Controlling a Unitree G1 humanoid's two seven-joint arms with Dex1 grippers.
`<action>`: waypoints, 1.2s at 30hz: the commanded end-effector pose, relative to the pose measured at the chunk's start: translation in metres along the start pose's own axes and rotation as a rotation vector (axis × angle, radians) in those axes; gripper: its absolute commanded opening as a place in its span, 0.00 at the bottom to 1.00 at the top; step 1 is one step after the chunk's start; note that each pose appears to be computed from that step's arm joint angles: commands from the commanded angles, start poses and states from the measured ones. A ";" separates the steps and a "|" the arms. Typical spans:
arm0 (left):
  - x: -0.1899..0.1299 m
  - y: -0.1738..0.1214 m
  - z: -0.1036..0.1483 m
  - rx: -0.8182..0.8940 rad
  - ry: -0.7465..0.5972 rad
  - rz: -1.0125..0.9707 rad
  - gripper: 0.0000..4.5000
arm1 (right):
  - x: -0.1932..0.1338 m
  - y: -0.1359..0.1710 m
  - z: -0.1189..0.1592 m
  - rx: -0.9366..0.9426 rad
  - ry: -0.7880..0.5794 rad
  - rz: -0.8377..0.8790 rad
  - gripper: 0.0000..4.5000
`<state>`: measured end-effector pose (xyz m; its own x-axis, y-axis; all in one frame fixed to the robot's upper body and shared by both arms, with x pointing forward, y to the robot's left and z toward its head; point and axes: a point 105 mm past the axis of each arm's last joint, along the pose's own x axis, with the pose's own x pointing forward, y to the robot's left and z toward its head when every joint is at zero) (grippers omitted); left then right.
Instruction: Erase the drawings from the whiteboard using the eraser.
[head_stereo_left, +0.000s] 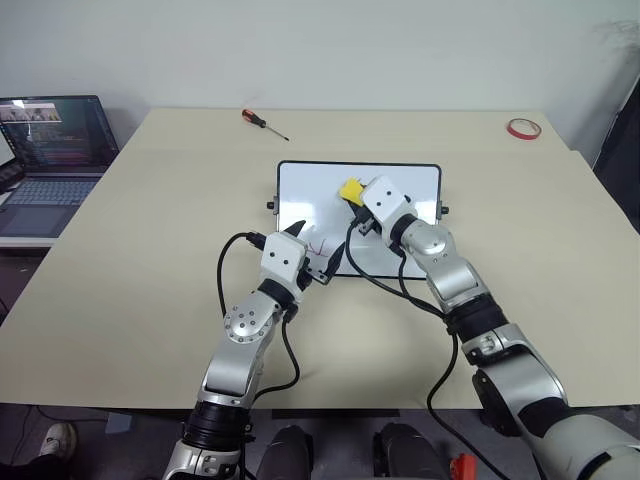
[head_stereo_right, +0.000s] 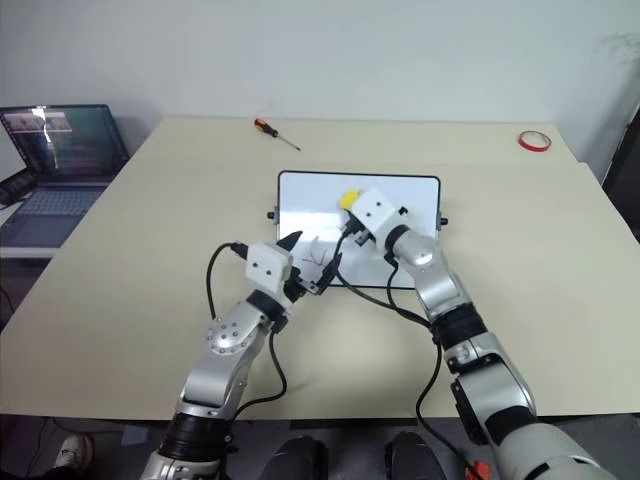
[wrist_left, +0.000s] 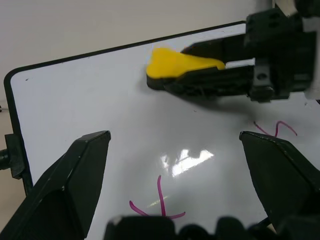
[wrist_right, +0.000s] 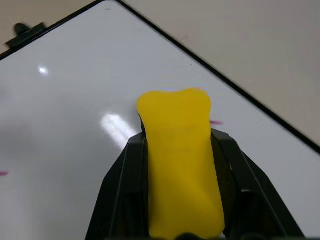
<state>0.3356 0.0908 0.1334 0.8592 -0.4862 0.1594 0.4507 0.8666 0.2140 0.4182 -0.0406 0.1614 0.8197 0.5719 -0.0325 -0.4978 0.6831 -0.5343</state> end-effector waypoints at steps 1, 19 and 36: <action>0.000 0.001 0.015 0.015 -0.053 0.008 1.00 | -0.013 0.000 -0.034 0.054 0.160 0.010 0.28; 0.006 -0.006 0.014 0.003 -0.056 -0.014 1.00 | 0.004 -0.021 0.011 0.083 0.030 -0.097 0.28; 0.004 -0.007 0.013 0.000 -0.053 -0.001 1.00 | 0.021 -0.045 0.009 -0.009 0.090 -0.138 0.28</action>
<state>0.3358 0.0825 0.1348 0.8539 -0.4927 0.1675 0.4592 0.8649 0.2029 0.4494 -0.0388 0.1935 0.8782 0.4782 -0.0077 -0.4105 0.7454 -0.5252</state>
